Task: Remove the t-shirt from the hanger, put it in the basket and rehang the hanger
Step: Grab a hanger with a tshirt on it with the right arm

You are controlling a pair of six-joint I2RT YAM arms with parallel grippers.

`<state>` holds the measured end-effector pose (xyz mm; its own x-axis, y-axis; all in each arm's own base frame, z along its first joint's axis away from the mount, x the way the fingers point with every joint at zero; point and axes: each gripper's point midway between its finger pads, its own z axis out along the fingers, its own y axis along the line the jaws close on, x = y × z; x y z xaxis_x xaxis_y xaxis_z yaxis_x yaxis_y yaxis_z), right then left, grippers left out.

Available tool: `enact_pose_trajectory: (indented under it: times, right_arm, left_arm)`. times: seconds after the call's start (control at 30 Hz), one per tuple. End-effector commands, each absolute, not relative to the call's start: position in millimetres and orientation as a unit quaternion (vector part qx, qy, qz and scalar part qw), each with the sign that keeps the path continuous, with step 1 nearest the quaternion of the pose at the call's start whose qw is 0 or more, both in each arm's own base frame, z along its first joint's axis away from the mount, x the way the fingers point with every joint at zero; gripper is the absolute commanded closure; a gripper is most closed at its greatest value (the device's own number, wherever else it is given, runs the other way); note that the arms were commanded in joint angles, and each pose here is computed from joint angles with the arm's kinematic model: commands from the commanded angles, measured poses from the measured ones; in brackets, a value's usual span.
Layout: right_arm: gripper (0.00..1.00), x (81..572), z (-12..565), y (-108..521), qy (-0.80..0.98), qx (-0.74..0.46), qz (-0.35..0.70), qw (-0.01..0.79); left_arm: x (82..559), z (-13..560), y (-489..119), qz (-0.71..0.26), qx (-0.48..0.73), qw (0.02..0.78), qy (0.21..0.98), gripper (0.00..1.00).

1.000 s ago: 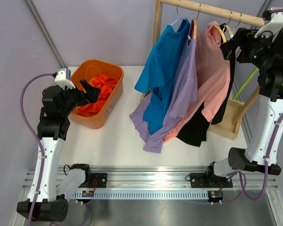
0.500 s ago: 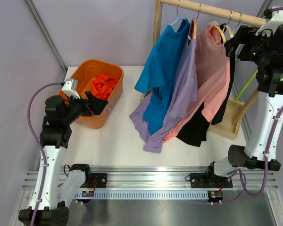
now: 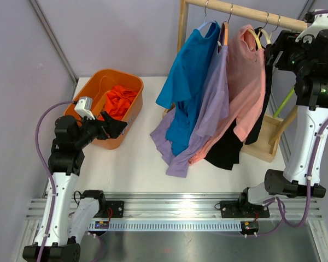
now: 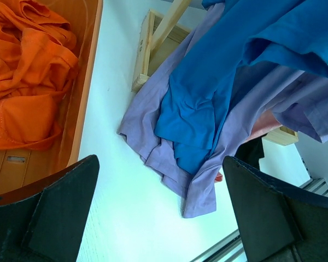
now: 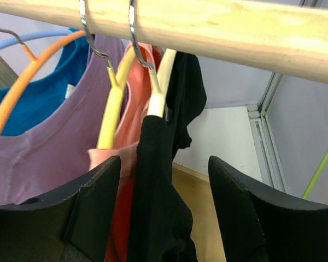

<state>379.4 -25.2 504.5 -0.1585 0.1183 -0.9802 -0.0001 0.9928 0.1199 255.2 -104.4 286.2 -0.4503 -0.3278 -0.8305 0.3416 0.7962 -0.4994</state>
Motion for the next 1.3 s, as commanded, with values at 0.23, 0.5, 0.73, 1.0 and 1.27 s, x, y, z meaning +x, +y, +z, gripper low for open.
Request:
enact_pose_trajectory:
  times: [0.23, 0.5, 0.73, 1.0, 1.27]
  right_arm:
    - [0.41, 398.1, 487.6, -20.3, 0.767, 0.034, 0.071, 0.636]
    - [0.70, 403.8, 489.3, -20.4, 0.765, 0.040, 0.077, 0.638]
    - [0.91, 400.4, 498.1, -20.6, 0.757, 0.043, 0.076, 0.647]
    - [1.00, 387.9, 518.8, -15.3, 0.737, 0.035, 0.084, 0.670]
    - [1.00, 382.7, 515.1, 7.9, 0.738, 0.020, 0.148, 0.658]
  left_arm:
    - [243.7, 292.7, -112.3, -0.345, 0.013, 0.524, 0.779, 0.01]
    - [238.1, 291.4, -117.3, -0.361, 0.018, 0.515, 0.777, 0.01]
    - [232.5, 281.6, -130.5, -0.388, 0.031, 0.500, 0.774, 0.01]
    - [229.2, 282.0, -144.5, -0.399, 0.047, 0.494, 0.771, 0.01]
    - [228.4, 278.9, -148.3, -0.401, 0.051, 0.484, 0.776, 0.01]
